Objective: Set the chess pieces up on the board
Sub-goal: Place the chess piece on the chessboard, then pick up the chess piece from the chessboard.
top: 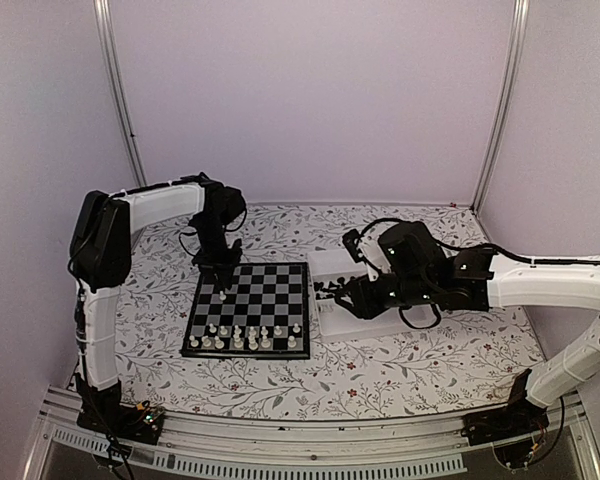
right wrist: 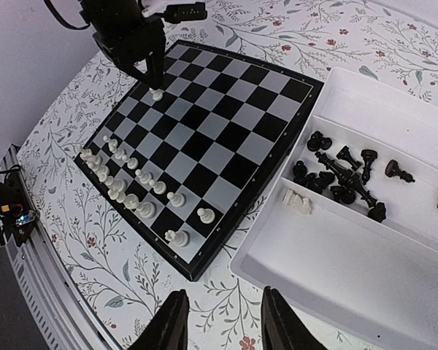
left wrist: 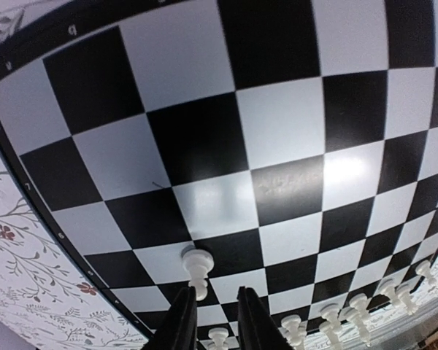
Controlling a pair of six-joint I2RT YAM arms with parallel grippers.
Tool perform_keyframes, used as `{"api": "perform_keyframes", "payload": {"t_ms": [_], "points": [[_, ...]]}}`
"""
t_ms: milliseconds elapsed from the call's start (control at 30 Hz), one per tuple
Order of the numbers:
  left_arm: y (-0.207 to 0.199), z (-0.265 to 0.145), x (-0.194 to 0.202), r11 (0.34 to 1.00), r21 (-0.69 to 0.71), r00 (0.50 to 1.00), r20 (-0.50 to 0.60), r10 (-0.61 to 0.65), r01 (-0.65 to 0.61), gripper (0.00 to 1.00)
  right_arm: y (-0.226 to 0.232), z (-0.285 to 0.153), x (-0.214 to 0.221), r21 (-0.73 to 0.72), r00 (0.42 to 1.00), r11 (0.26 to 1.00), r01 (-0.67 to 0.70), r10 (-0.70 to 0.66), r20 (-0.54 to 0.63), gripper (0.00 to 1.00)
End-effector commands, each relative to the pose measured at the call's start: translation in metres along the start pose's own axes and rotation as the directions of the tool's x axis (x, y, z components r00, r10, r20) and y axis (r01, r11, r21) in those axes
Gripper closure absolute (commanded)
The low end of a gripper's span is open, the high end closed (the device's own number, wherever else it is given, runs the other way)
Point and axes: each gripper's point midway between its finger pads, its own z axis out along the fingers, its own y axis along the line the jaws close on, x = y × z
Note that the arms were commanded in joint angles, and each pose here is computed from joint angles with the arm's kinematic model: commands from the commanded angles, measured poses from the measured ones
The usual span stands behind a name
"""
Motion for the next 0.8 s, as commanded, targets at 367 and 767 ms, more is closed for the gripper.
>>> {"api": "perform_keyframes", "payload": {"t_ms": [367, 767], "points": [[0.002, -0.017, -0.011, 0.987, -0.134, 0.986, 0.131, 0.106, -0.089, 0.71, 0.003, 0.005, -0.01, -0.004, 1.0, 1.0, 0.007, -0.007, -0.004, 0.64], [0.003, 0.002, -0.003, 0.988, -0.12, 0.991, 0.074, 0.109, -0.099, 0.81, 0.001, 0.008, -0.009, 0.003, 1.0, 1.0, 0.004, -0.004, -0.013, 0.64]]}}
